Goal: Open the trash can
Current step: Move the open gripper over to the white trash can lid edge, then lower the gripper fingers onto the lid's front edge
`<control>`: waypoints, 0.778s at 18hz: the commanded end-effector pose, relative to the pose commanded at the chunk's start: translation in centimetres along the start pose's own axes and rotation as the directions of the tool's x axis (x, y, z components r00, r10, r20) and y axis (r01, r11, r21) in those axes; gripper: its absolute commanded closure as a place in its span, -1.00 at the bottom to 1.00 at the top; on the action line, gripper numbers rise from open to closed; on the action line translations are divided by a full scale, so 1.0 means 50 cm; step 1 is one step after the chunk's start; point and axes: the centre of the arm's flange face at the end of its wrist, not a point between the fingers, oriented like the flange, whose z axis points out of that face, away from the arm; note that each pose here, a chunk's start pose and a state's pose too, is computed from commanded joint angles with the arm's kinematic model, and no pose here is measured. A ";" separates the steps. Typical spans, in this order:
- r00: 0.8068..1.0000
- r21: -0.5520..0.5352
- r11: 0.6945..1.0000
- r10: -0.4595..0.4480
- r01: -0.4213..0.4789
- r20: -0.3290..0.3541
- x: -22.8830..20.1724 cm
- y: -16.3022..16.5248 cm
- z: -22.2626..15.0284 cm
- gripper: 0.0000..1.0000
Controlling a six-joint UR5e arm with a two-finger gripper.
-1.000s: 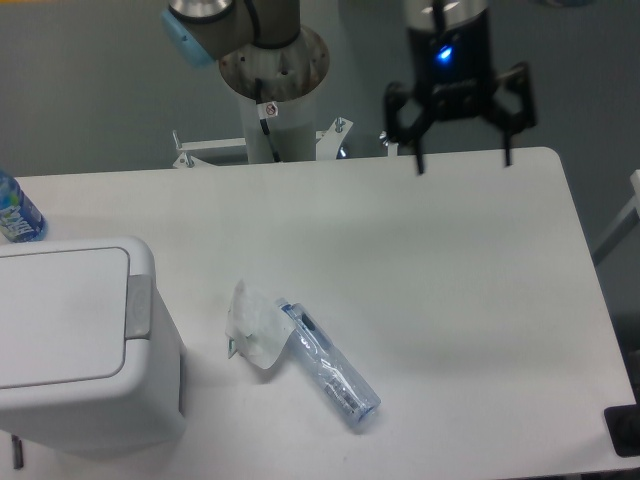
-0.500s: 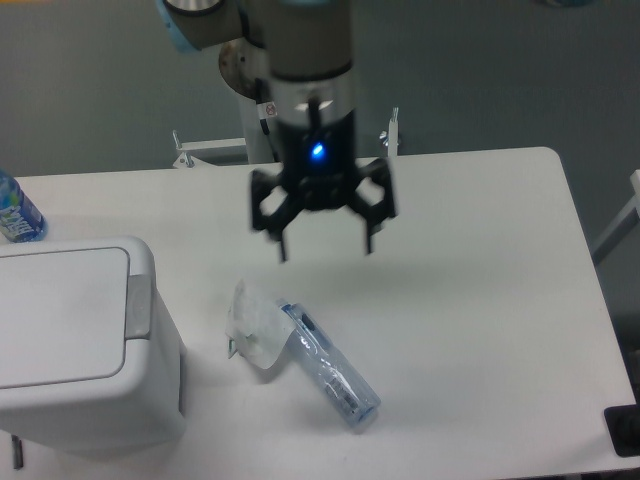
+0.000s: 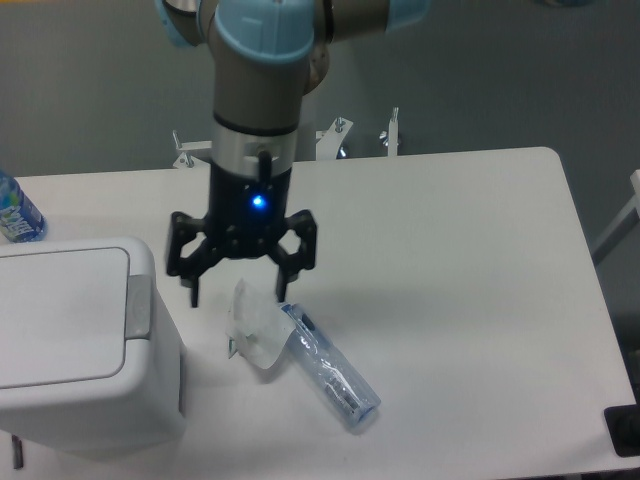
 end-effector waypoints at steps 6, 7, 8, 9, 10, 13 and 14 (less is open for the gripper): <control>0.998 -0.015 0.998 -0.060 0.060 -0.006 0.014 0.004 0.018 -1.00; 0.998 -0.016 0.998 -0.061 0.060 -0.009 0.015 0.004 0.018 -1.00; 0.998 -0.016 0.998 -0.061 0.060 -0.009 0.015 0.004 0.018 -1.00; 0.998 -0.021 0.998 -0.059 0.059 -0.008 0.018 0.005 0.026 -1.00; 0.998 -0.023 0.998 -0.059 0.058 -0.009 0.019 0.006 0.028 -1.00; 0.998 -0.026 0.998 -0.060 0.059 -0.008 0.018 0.007 0.032 -1.00; 0.998 -0.027 0.998 -0.058 0.058 -0.009 0.020 0.007 0.032 -1.00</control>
